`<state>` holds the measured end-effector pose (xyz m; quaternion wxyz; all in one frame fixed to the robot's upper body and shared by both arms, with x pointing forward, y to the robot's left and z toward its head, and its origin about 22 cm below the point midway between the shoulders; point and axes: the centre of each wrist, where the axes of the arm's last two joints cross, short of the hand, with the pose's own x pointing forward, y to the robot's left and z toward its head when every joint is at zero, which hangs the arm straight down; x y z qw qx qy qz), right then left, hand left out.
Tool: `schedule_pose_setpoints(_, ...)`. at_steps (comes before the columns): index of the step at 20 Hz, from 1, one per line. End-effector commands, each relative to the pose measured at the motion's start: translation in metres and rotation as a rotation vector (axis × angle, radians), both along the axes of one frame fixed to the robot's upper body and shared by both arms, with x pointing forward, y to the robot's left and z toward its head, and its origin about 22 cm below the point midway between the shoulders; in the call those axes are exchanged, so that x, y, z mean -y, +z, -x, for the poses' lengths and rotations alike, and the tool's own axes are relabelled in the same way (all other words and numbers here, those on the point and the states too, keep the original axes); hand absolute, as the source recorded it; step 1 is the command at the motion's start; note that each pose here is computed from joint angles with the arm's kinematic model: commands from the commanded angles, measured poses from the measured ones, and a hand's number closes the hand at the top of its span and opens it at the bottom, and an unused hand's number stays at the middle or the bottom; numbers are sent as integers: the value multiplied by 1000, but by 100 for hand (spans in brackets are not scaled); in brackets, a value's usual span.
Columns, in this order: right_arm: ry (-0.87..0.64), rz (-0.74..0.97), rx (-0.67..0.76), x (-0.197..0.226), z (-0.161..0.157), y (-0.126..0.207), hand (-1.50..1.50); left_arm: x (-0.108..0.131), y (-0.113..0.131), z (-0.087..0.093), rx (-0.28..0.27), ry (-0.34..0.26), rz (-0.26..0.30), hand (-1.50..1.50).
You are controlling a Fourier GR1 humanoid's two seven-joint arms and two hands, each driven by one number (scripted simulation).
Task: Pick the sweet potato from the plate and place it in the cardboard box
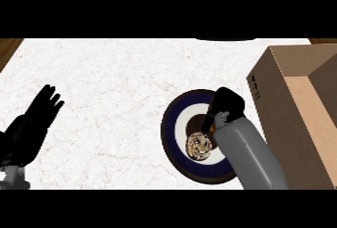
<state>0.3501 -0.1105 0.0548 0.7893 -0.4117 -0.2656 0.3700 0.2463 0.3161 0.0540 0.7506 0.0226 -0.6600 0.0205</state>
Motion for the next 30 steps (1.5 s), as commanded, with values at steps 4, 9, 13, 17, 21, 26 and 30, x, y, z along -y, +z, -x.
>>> schedule_pose_setpoints(4,-20,82,3,-11,2,-2,150,-19,11,-4,-18,-22,2,0)
schedule_pose_setpoints(9,-14,99,0,-9,-4,0,150,-13,14,-5,-3,20,-20,0)
schedule_pose_setpoints(13,-10,103,5,-1,-13,-4,150,7,-1,6,-1,17,-2,0)
schedule_pose_setpoints(17,29,32,97,-14,-28,-4,150,3,-5,-13,3,-2,6,0)
schedule_pose_setpoints(21,68,65,154,-7,-34,19,150,-11,-3,3,4,2,-1,0)
schedule_pose_setpoints(26,62,124,278,-17,-40,36,150,-2,-4,-8,-5,-9,-8,0)
schedule_pose_setpoints(30,94,140,395,-49,-31,93,150,15,-8,5,-1,10,1,0)
